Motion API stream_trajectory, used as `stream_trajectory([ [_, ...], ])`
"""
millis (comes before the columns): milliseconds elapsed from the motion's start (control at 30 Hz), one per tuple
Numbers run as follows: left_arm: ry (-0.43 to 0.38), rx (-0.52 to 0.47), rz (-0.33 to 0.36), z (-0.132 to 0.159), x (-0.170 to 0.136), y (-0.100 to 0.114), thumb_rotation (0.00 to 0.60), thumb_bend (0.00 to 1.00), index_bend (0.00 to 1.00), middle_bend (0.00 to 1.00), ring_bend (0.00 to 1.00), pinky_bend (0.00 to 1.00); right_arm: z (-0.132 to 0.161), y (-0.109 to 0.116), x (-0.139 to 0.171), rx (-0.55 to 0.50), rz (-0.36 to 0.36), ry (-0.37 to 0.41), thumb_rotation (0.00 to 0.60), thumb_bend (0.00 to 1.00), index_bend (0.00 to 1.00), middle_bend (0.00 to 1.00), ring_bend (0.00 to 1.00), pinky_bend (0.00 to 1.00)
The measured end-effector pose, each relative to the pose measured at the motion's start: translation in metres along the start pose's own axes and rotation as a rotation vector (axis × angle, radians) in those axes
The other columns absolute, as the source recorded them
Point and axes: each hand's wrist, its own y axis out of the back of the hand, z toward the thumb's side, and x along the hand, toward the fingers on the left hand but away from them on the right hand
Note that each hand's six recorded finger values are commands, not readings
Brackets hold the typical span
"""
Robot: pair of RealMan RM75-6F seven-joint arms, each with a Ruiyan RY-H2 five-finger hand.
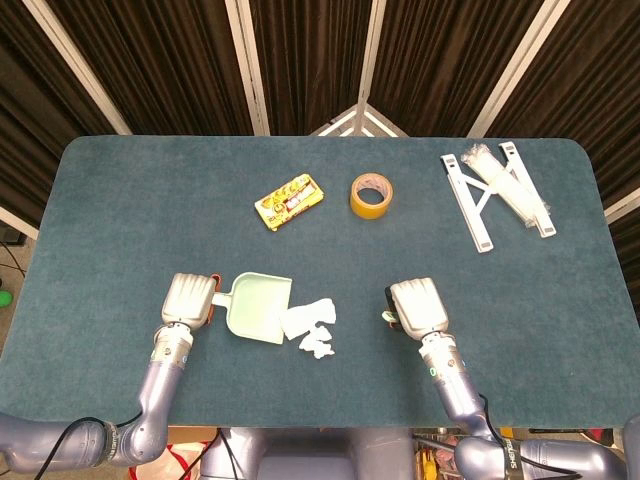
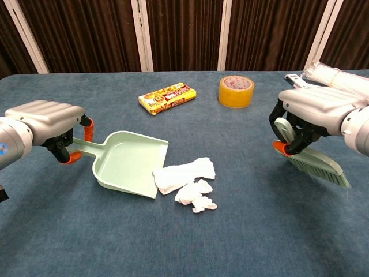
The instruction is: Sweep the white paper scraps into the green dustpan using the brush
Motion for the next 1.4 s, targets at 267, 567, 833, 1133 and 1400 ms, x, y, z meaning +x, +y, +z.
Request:
stream_trajectory([
  [267, -0.003, 0.002, -0.003, 0.000, -0.001, 0.000, 0.600, 0.71, 0.77, 1.00, 1.00, 0.99, 0.005, -0.001, 0.000, -0.044, 0.027, -0.018, 0.600, 0.72, 0.89, 0.97, 1.00, 0.91],
  [567, -0.016, 0.003, -0.003, 0.006, -0.002, 0.000, 0.600, 0.71, 0.77, 1.00, 1.00, 0.99, 0.011, 0.004, 0.002, -0.084, 0.013, -0.029, 0.600, 0.72, 0.89, 1.00, 1.00, 0.95],
  [833, -0.029, 0.009, -0.004, 0.016, -0.006, 0.001, 0.600, 0.71, 0.77, 1.00, 1.00, 0.99, 0.021, 0.002, 0.007, -0.114, 0.041, -0.034, 0.600, 0.80, 0.88, 1.00, 1.00, 0.95],
  [1133, -0.035, 0.012, -0.002, 0.025, -0.008, 0.001, 0.600, 0.71, 0.77, 1.00, 1.00, 0.99, 0.035, 0.004, 0.008, -0.161, 0.038, -0.053, 0.600, 0.83, 0.87, 1.00, 1.00, 0.95],
  [1400, -0.028, 0.007, -0.006, 0.031, -0.011, -0.001, 0.600, 0.71, 0.77, 1.00, 1.00, 0.99, 0.046, 0.002, 0.006, -0.215, 0.007, -0.096, 0.600, 0.83, 0.86, 1.00, 1.00, 0.95],
])
